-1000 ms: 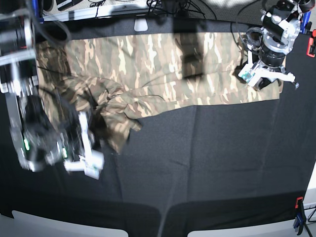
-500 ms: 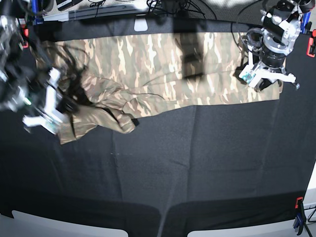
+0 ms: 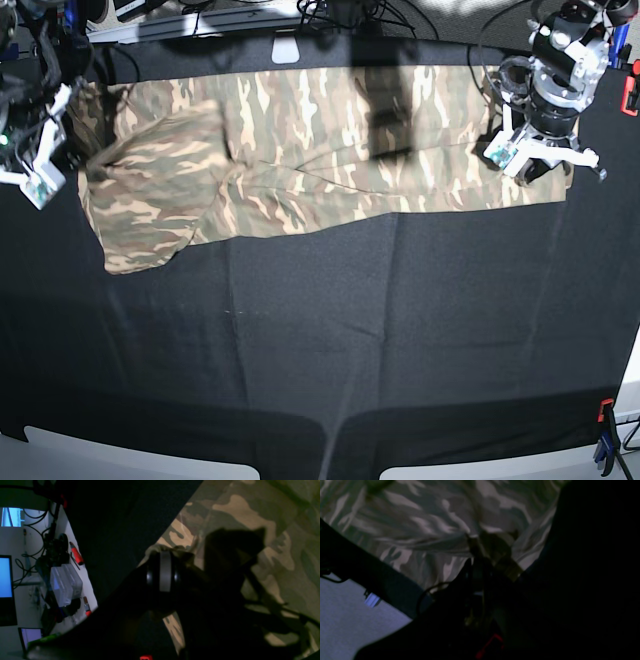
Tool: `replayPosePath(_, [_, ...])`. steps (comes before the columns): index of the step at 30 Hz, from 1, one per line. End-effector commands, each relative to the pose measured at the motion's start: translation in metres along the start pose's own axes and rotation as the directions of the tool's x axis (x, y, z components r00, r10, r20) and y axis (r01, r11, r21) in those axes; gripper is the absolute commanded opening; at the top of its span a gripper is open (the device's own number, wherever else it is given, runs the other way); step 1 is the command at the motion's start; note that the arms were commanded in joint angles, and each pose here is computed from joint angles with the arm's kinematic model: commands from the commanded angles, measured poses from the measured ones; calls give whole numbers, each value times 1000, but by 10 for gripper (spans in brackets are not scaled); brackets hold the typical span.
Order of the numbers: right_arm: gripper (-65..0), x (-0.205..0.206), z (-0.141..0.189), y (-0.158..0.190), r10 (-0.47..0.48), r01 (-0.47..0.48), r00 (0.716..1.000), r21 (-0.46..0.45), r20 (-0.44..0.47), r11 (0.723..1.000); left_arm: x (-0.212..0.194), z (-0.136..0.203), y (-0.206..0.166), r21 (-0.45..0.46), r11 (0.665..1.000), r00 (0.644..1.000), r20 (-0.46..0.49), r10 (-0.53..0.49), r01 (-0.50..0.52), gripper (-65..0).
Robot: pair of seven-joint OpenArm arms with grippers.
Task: Layout the t-shirt on the table in an organized manner, then fold the t-shirt properly
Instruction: 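Sweep the right gripper along the shirt side toward the collar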
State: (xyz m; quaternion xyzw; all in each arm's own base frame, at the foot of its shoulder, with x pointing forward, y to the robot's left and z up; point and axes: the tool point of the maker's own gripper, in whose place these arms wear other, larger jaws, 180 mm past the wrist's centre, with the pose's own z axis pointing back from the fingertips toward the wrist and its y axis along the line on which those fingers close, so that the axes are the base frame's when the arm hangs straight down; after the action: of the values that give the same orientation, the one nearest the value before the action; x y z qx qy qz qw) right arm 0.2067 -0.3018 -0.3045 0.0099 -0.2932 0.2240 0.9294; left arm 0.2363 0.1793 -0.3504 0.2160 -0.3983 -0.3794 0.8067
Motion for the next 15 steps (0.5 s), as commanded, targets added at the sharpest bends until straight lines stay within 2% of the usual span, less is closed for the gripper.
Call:
replayPosePath(1, [-650, 9, 7, -5, 22, -21, 999, -20, 27, 1000, 6, 2, 11, 35, 999, 1000, 22, -12, 11, -650])
replayPosePath(5, [-650, 3, 7, -8, 23, -23, 1000, -35, 7, 999, 1, 2, 11, 34, 999, 1000, -6, -11, 12, -650])
replayPosePath(10, [-650, -10, 9, -28, 61, -72, 995, -141, -78, 987, -1, 2, 11, 35, 999, 1000, -13, -13, 14, -650])
replayPosePath(13, [-650, -11, 11, -37, 83, -99, 992, -189, -92, 977, -1, 2, 14, 42, 999, 999, -7, -32, 32, -650])
replayPosePath(15, [-650, -12, 11, -41, 57, -75, 994, -209, -92, 975, -2, 2, 17, 46, 998, 999, -8, -48, 48, -650])
